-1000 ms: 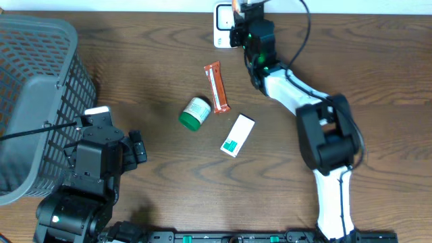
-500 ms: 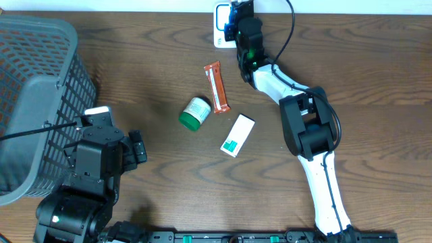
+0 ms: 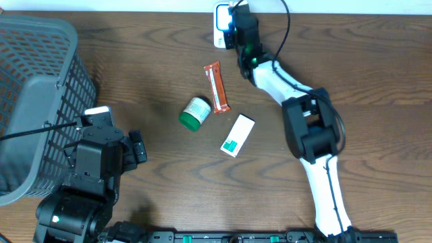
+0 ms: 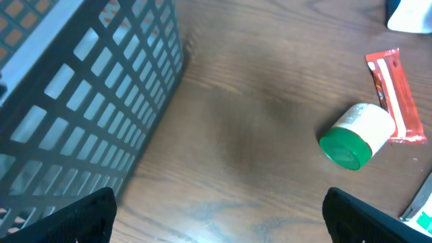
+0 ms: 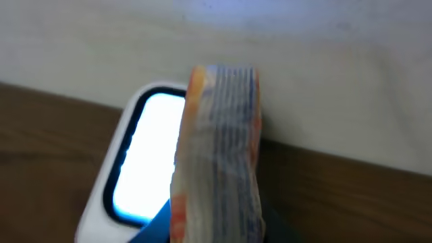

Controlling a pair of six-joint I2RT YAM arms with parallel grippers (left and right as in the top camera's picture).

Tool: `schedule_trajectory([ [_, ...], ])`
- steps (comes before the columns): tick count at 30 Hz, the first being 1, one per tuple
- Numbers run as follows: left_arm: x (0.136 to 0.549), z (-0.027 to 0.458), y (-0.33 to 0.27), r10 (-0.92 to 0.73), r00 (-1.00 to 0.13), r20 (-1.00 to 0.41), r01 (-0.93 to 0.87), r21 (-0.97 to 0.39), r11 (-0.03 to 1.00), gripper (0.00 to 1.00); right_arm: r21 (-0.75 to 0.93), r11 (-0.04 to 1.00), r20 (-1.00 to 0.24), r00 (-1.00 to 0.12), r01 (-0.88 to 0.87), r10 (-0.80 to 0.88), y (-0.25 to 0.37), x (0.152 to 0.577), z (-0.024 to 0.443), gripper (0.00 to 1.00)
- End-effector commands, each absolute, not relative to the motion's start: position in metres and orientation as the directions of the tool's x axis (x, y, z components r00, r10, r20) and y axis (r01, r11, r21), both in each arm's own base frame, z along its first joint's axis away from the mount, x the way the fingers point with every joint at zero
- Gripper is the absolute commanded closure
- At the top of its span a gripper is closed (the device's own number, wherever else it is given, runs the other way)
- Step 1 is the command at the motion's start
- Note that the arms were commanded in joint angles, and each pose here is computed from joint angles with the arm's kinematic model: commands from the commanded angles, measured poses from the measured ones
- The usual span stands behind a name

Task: Scan the item barcode

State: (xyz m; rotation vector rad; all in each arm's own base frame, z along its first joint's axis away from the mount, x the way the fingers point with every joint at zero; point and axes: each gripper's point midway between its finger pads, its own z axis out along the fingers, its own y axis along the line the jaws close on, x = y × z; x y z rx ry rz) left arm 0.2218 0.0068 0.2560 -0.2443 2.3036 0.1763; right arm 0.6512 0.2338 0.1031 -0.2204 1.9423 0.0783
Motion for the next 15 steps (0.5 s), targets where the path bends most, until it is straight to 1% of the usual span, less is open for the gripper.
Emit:
schedule_trajectory([
  [1, 0.222, 0.261, 0.009, -0.114, -0.655, -0.747, -0.233, 0.056, 0.971, 0.02, -0.043, 0.986, -0.965, -0.249, -0.159, -0.082, 0.218, 0.635, 0.236, 0.79],
  [3, 0.222, 0.261, 0.009, -0.114, -0.655, -0.747, -0.233, 0.056, 0.971, 0.02, -0.050, 0.994, -0.953, -0.292, -0.101, -0.078, 0.193, 0.618, 0.263, 0.80],
  [5, 0.222, 0.261, 0.009, -0.114, -0.654, -0.748, -0.233, 0.056, 0.971, 0.02, -0.071, 0.997, -0.929, -0.363, -0.021, -0.074, 0.156, 0.595, 0.285, 0.82],
  [8, 0.222, 0.261, 0.009, -0.114, -0.655, -0.747, -0.233, 0.057, 0.971, 0.02, -0.103, 0.989, -0.880, -0.473, 0.109, -0.040, 0.096, 0.559, 0.300, 0.84],
  [12, 0.222, 0.261, 0.009, -0.114, -0.655, -0.747, -0.233, 0.056, 0.971, 0.02, -0.114, 0.945, -0.763, -0.636, 0.307, 0.114, 0.003, 0.501, 0.288, 0.85],
  [15, 0.222, 0.261, 0.009, -0.114, -0.655, -0.747, -0.233, 0.056, 0.971, 0.02, -0.146, 0.878, -0.656, -0.709, 0.456, 0.259, -0.067, 0.461, 0.266, 0.87],
])
